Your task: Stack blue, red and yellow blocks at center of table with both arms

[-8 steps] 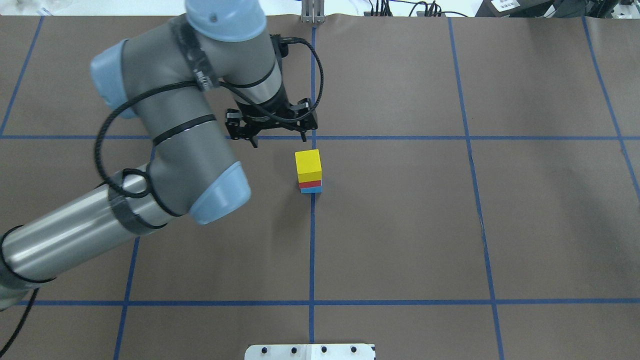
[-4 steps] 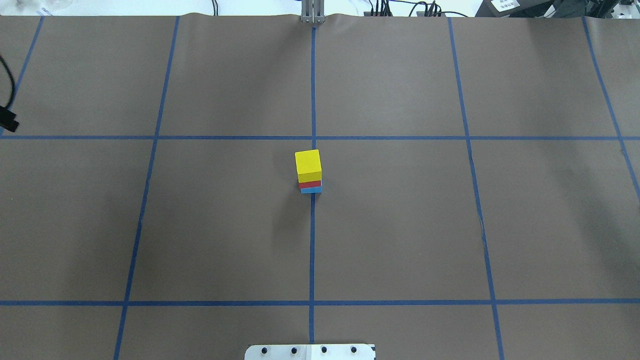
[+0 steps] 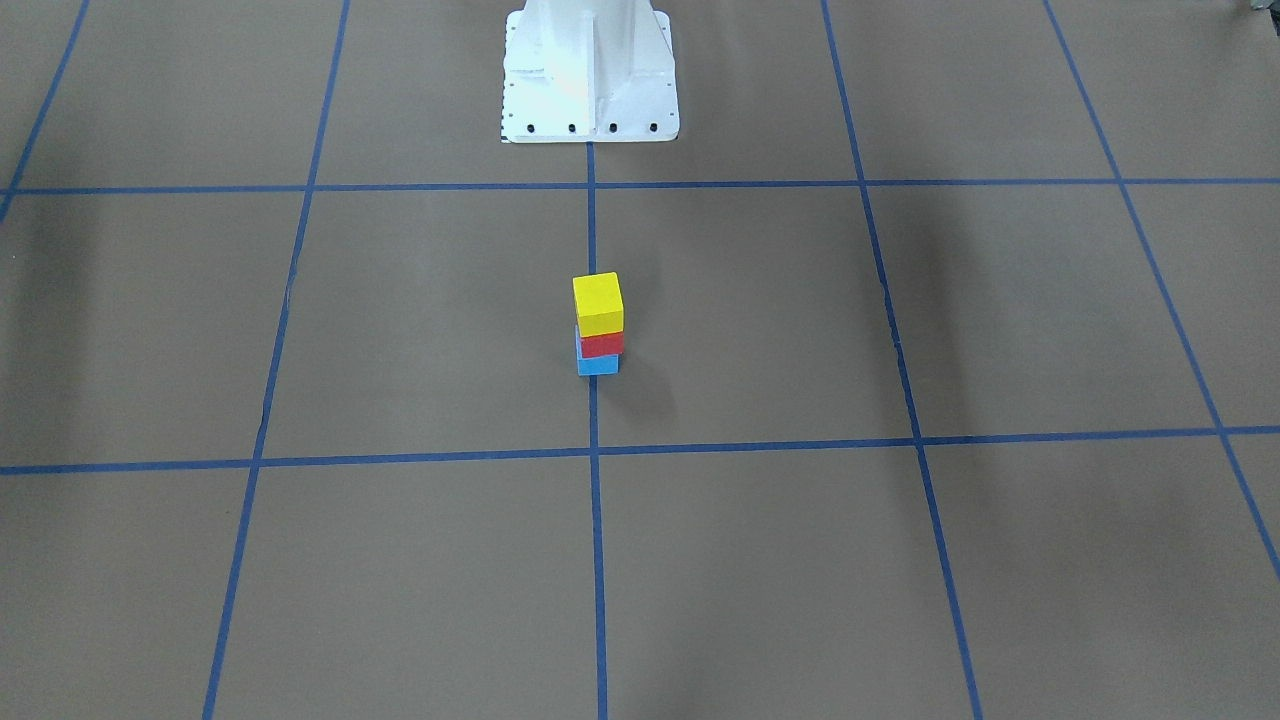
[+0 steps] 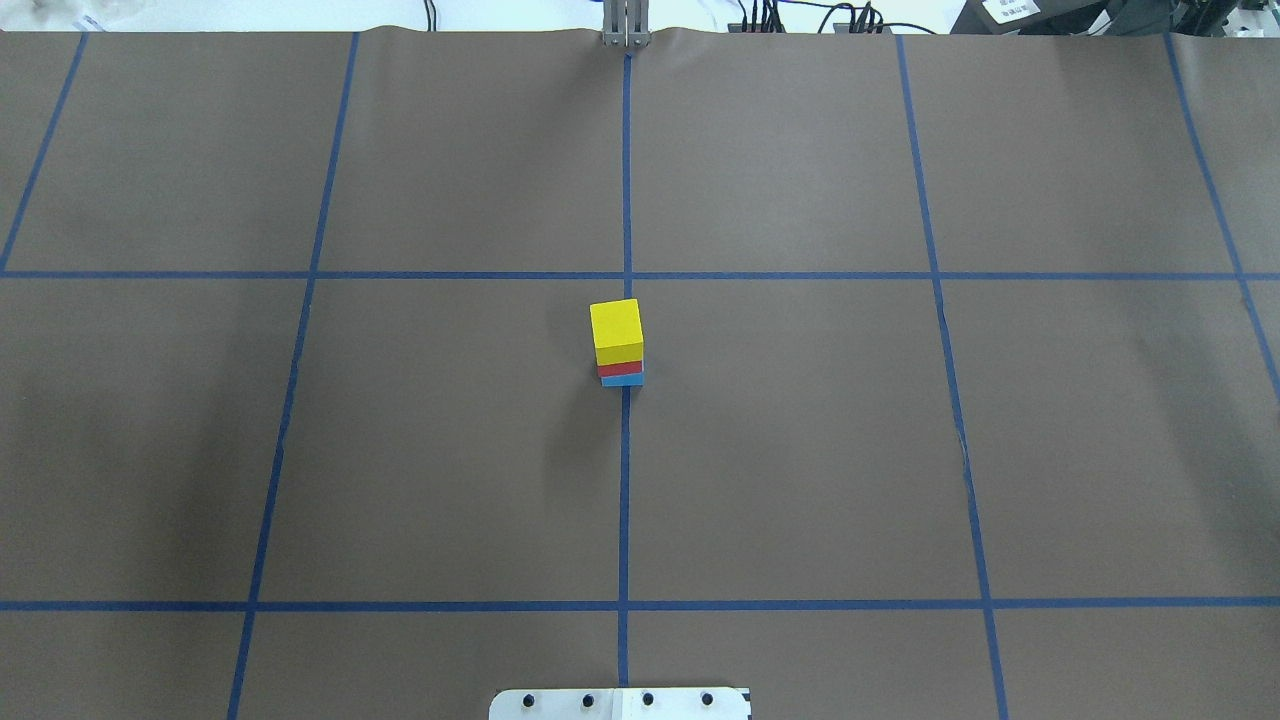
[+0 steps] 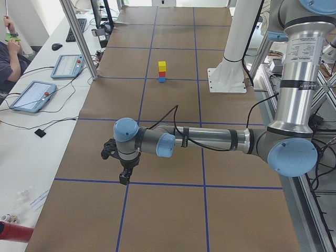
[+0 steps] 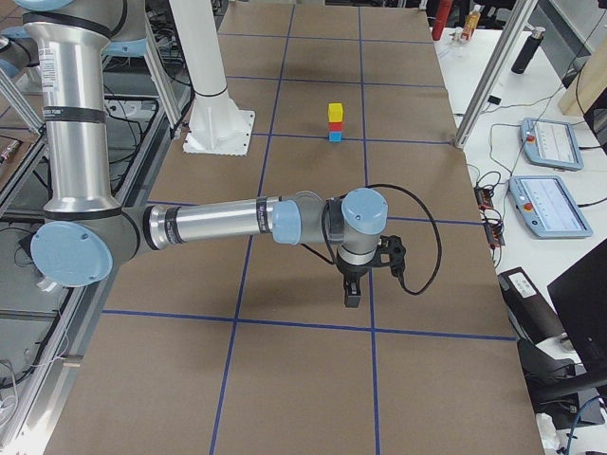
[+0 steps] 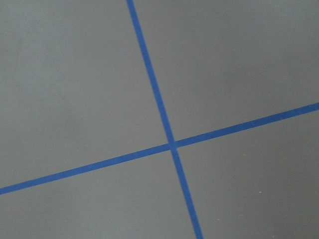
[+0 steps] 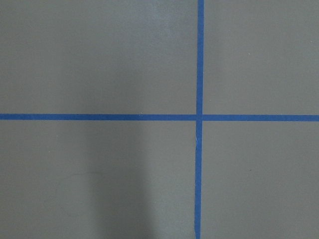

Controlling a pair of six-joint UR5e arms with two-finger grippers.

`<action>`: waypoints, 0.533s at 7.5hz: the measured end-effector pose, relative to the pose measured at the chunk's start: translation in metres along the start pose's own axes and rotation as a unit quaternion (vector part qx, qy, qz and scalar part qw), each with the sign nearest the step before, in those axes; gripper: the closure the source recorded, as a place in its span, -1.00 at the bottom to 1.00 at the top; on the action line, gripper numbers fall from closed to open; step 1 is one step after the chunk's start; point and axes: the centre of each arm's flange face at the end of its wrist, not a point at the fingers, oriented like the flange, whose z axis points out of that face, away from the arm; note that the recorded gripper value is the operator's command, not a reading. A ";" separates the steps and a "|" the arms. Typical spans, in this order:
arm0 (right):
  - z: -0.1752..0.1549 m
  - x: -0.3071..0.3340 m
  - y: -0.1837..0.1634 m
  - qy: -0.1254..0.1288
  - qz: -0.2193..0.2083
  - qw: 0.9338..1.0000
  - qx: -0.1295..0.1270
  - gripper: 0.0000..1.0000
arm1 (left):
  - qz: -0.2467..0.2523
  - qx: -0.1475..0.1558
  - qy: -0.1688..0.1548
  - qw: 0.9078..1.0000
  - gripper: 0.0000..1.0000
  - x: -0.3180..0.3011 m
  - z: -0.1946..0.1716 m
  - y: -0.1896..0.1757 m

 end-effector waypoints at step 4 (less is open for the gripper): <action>0.016 0.033 0.018 -0.009 0.001 1.000 -0.015 -0.99 | -0.015 -0.015 0.009 1.000 -1.00 0.019 -0.024 0.004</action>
